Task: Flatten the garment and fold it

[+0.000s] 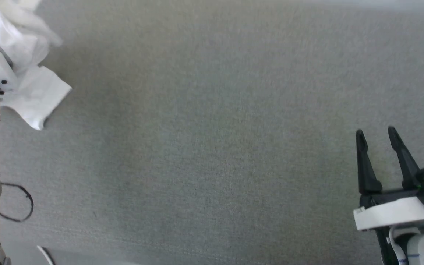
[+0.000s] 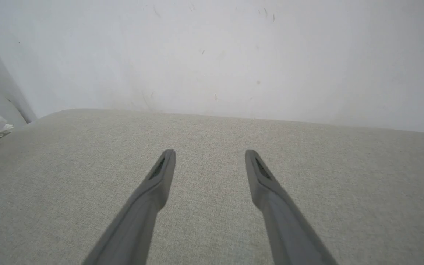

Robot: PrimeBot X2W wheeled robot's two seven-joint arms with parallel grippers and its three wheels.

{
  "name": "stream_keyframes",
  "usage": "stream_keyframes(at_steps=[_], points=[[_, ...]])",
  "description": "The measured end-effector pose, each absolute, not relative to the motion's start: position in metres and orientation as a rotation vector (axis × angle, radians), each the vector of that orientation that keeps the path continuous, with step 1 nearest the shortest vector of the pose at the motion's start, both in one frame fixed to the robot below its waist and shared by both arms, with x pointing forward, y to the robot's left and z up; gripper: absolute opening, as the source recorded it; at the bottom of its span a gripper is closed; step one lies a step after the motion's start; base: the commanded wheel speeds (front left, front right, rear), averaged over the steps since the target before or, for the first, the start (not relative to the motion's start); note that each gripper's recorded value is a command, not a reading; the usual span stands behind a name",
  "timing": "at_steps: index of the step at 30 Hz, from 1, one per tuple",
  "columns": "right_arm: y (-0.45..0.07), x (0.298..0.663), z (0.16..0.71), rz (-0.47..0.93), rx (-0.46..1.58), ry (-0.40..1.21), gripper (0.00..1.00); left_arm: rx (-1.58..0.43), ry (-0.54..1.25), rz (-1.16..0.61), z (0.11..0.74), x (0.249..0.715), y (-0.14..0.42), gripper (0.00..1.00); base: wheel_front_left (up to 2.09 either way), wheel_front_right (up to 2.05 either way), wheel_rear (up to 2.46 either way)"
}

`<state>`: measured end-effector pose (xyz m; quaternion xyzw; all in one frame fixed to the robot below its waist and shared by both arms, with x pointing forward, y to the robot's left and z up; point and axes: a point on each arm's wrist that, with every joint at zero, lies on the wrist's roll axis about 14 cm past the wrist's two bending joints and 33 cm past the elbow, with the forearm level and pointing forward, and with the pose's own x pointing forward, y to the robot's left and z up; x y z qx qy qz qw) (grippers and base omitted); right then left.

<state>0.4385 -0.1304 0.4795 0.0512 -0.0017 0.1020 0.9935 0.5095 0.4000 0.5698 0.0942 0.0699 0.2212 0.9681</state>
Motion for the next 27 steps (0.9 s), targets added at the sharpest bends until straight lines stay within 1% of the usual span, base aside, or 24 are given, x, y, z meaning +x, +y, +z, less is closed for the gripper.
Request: stream_keyframes(at_steps=[2, 6, 12, 17, 21, 24, 27], points=[[-0.136, 0.43, 0.488, 0.191, 0.099, -0.022, 1.0, 0.201, -0.006, 0.427, 0.606, 0.506, 0.394, 0.0, 0.0, 0.0, 0.0], [-0.147, 0.415, 0.504, 0.159, 0.115, -0.058, 1.0, 0.191, -0.214, 0.371, 0.659, 0.497, 0.374, 0.0, 0.0, 0.0, 0.0], [-0.169, 0.396, 0.537, 0.104, 0.113, -0.149, 1.0, 0.115, -0.331, 0.228, 0.695, 0.496, 0.315, 0.0, 0.0, 0.0, 0.0], [-0.191, 0.378, 0.549, 0.04, 0.105, -0.184, 1.0, 0.05, -0.39, 0.05, 0.708, 0.51, 0.233, 0.0, 0.0, 0.0, 0.0], [-0.217, 0.361, 0.554, -0.037, 0.096, -0.199, 1.0, -0.016, -0.429, -0.135, 0.719, 0.517, 0.15, 0.0, 0.0, 0.0, 0.0], [-0.239, 0.348, 0.556, -0.105, 0.089, -0.209, 1.0, -0.067, -0.446, -0.293, 0.723, 0.515, 0.081, 0.0, 0.0, 0.0, 0.0], [-0.252, 0.337, 0.554, -0.149, 0.089, -0.205, 1.0, -0.088, -0.46, -0.423, 0.724, 0.508, 0.029, 0.0, 0.0, 0.0, 0.0]])
